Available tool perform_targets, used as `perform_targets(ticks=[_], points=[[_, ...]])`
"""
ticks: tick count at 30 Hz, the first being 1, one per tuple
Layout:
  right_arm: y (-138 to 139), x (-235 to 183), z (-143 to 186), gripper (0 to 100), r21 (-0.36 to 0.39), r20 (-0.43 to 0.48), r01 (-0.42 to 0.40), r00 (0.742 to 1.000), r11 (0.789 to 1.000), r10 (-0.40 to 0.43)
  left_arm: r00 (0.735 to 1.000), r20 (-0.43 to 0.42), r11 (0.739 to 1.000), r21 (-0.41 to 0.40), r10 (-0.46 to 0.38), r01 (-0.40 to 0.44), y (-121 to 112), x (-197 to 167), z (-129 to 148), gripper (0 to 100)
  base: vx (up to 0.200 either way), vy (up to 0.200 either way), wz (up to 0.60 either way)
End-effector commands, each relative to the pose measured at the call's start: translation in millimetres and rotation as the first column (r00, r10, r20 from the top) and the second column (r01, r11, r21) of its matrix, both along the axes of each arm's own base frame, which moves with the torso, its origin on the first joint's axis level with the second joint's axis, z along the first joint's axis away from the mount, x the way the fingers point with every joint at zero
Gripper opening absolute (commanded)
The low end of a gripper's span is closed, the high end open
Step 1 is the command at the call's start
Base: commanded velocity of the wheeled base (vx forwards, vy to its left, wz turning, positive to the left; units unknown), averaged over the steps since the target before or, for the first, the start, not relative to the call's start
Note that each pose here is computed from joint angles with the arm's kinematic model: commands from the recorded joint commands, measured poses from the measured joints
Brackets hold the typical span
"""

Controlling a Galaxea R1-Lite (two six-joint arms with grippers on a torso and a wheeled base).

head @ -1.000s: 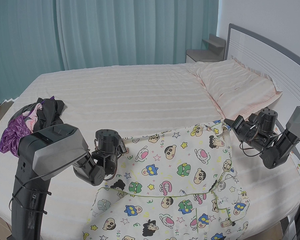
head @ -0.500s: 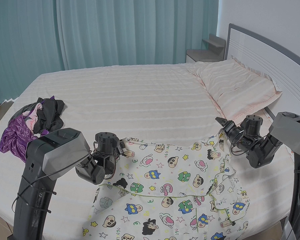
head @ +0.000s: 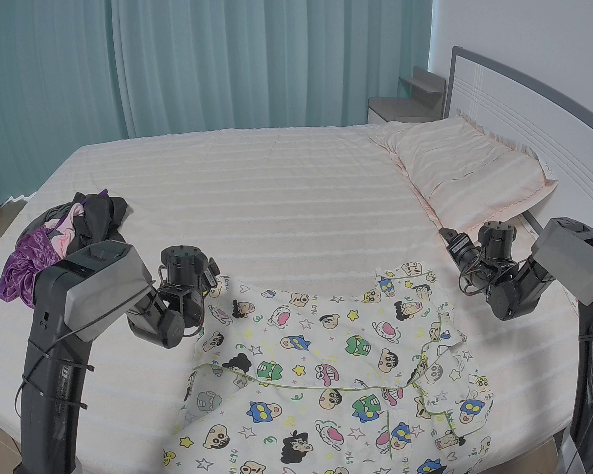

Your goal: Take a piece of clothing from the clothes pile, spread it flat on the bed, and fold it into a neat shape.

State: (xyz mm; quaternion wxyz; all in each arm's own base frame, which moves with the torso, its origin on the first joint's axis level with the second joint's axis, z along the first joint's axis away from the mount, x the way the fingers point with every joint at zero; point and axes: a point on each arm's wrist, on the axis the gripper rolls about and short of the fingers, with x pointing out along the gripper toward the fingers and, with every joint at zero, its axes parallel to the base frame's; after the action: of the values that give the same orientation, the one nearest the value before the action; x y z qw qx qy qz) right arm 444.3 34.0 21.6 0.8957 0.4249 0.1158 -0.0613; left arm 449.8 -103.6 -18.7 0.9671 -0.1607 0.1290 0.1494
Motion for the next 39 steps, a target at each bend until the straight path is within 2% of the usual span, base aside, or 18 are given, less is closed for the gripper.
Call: perform_targets(ticks=[1, 3, 4, 6, 8, 10, 13, 14, 15, 17, 18, 23, 27, 28, 29, 31, 34, 39], points=[[-7, -9, 5, 100, -0.001, -0.017, 0.013, 1.0, 1.0, -0.013, 0.998, 0.052, 1.0, -0.013, 0.021, -0.02, 11, 3, 29, 100, 0.0, 0.0, 0.0], [-9, -11, 6, 100, -0.001, -0.023, 0.016, 1.0, 1.0, -0.016, 0.998, 0.052, 1.0, -0.013, 0.022, -0.022, 12, 3, 32, 100, 0.0, 0.0, 0.0], [-17, -23, 8, 100, 0.006, -0.05, 0.002, 0.999, 1.0, -0.002, 0.998, 0.059, 0.999, -0.023, 0.031, -0.03, 16, 2, 50, 100, 0.0, 0.0, 0.0], [-23, -33, 13, 100, 0.015, -0.061, -0.013, 0.998, 1.0, 0.014, 0.997, 0.071, 0.999, -0.033, 0.038, -0.036, 19, 1, 61, 100, 0.0, 0.0, 0.0], [-39, -67, 19, 100, 0.028, -0.116, -0.067, 0.991, 0.997, 0.07, 0.991, 0.12, 0.994, -0.1, 0.064, -0.052, 26, -7, 91, 100, 0.0, 0.0, 0.0], [-50, -89, 19, 100, 0.005, -0.157, -0.113, 0.981, 0.994, 0.112, 0.993, 0.108, 0.99, -0.132, 0.057, -0.043, 29, -20, 104, 100, 0.0, 0.0, 0.0], [-65, -126, 9, 100, -0.027, -0.235, -0.209, 0.952, 0.977, 0.197, 0.996, 0.087, 0.97, -0.239, -0.023, 0.043, 31, -54, 121, 100, 0.0, 0.0, 0.0], [-65, -126, 9, 100, -0.027, -0.235, -0.209, 0.952, 0.977, 0.197, 0.996, 0.087, 0.97, -0.239, -0.023, 0.043, 31, -54, 121, 100, 0.0, 0.0, 0.0], [-72, -142, 3, 100, -0.024, -0.259, -0.255, 0.935, 0.967, 0.24, 0.994, 0.067, 0.947, -0.304, -0.085, 0.101, 33, -77, 126, 100, 0.0, 0.0, 0.0], [-75, -150, 0, 100, -0.016, -0.272, -0.274, 0.927, 0.962, 0.26, 0.992, 0.053, 0.936, -0.329, -0.111, 0.122, 34, -90, 128, 100, 0.0, 0.0, 0.0], [-77, -163, -7, 100, 0.0, -0.29, -0.305, 0.911, 0.952, 0.292, 0.99, 0.025, 0.918, -0.371, -0.141, 0.14, 35, -112, 128, 100, 0.0, 0.0, 0.0], [-84, -179, -30, 100, -0.012, -0.329, -0.396, 0.869, 0.918, 0.37, 0.983, -0.067, 0.886, -0.447, -0.171, 0.124, 30, -160, 114, 100, 0.0, 0.0, 0.0], [-89, -186, -52, 100, -0.045, -0.377, -0.467, 0.826, 0.883, 0.418, 0.976, -0.113, 0.858, -0.502, -0.184, 0.104, 22, -180, 104, 100, 0.0, 0.0, 0.0], [-89, -186, -53, 100, -0.046, -0.379, -0.471, 0.824, 0.881, 0.42, 0.976, -0.114, 0.857, -0.504, -0.184, 0.103, 22, -181, 104, 100, 0.0, 0.0, 0.0], [-89, -187, -61, 100, -0.043, -0.398, -0.493, 0.806, 0.869, 0.438, 0.973, -0.126, 0.848, -0.521, -0.191, 0.099, 19, -185, 101, 100, 0.0, 0.0, 0.0], [-89, -187, -70, 100, -0.053, -0.417, -0.517, 0.789, 0.855, 0.451, 0.972, -0.135, 0.831, -0.548, -0.195, 0.09, 14, -187, 98, 100, 0.0, 0.0, 0.0], [-88, -187, -74, 100, -0.067, -0.415, -0.532, 0.784, 0.844, 0.461, 0.969, -0.14, 0.82, -0.566, -0.204, 0.091, 8, -189, 96, 100, 0.0, 0.0, 0.0], [-85, -186, -77, 100, -0.07, -0.414, -0.544, 0.778, 0.836, 0.472, 0.961, -0.163, 0.822, -0.562, -0.222, 0.094, 2, -191, 90, 100, 0.0, 0.0, 0.0]])
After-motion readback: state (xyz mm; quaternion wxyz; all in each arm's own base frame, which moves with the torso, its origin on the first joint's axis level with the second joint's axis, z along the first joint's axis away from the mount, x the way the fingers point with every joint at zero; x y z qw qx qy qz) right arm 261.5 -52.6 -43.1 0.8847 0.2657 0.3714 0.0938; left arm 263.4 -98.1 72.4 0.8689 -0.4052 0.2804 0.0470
